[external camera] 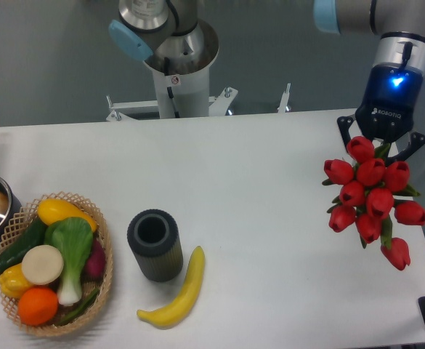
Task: Insert the flowers into the vase
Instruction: 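Hold the red tulip bunch in the gripper and begin moving it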
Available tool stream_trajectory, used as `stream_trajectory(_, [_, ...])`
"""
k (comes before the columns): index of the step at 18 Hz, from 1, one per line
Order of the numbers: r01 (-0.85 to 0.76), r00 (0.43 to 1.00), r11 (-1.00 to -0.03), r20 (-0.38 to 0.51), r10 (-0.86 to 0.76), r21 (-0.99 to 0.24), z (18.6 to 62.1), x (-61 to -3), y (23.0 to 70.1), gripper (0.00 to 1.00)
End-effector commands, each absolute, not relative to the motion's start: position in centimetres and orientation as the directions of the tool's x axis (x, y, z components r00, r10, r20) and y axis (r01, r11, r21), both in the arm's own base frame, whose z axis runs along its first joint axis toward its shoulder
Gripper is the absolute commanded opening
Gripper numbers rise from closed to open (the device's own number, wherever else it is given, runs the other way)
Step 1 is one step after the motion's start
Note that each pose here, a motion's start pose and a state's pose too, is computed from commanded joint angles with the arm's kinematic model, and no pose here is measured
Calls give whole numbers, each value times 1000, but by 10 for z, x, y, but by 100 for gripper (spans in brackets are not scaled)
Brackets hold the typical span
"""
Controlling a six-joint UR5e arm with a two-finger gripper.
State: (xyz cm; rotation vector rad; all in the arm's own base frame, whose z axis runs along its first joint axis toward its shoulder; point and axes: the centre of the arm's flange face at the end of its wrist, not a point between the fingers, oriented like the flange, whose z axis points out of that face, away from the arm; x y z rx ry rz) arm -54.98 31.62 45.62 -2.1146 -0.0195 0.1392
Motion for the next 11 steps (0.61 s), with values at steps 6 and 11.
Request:
stream_trajectory(6, [-32, 996, -500, -71, 60, -865, 453, -547, 318, 25])
stream_trajectory(11, [-30, 996, -492, -68, 59, -870, 453, -547, 317, 25])
